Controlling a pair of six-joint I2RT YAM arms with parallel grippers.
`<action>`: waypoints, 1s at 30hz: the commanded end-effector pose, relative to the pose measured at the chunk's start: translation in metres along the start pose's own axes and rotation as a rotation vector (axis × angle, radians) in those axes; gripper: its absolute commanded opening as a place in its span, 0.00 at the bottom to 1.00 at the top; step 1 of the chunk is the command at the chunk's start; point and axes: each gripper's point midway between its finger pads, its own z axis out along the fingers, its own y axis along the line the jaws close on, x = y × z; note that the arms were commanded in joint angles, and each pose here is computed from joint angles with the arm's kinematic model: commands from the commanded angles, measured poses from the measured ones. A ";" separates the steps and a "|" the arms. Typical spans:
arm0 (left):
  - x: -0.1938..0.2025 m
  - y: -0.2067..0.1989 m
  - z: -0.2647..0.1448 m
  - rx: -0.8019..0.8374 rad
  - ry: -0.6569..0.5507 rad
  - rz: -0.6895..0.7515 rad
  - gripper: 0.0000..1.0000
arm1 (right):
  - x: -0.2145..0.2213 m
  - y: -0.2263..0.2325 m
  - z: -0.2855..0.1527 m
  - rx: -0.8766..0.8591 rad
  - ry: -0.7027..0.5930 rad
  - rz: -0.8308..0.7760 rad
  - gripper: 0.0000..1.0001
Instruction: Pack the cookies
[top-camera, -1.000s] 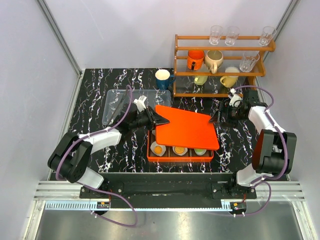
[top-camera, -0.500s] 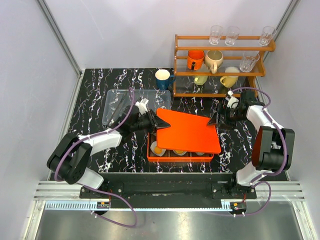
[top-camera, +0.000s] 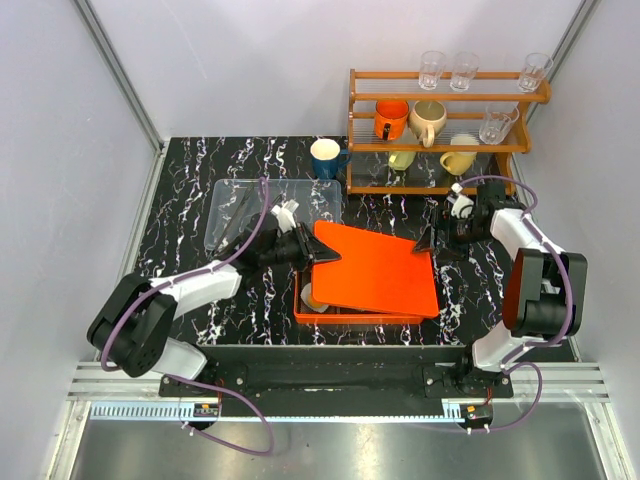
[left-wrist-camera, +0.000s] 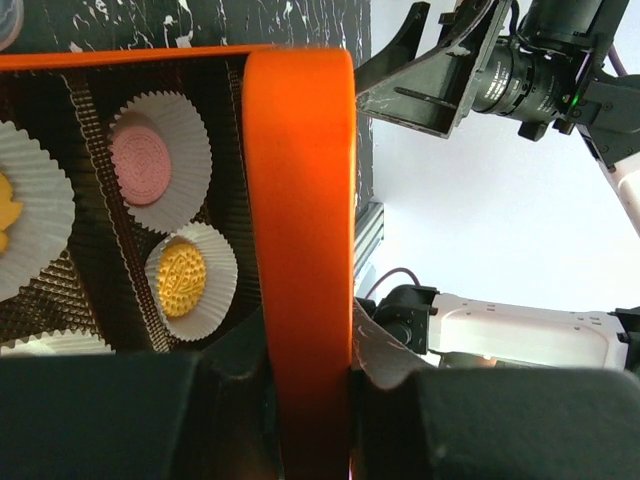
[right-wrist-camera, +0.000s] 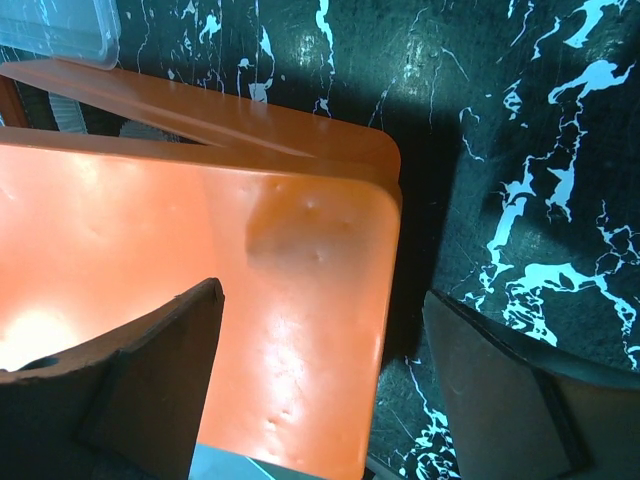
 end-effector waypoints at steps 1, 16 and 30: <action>-0.004 0.012 -0.005 -0.051 -0.048 0.045 0.01 | -0.009 0.007 -0.005 -0.006 0.000 -0.035 0.89; -0.017 0.019 -0.011 -0.073 -0.111 0.056 0.02 | -0.001 0.012 0.005 0.007 0.061 -0.056 0.89; -0.024 0.031 -0.012 -0.103 -0.140 0.048 0.01 | 0.003 0.017 0.005 -0.010 0.088 -0.069 0.89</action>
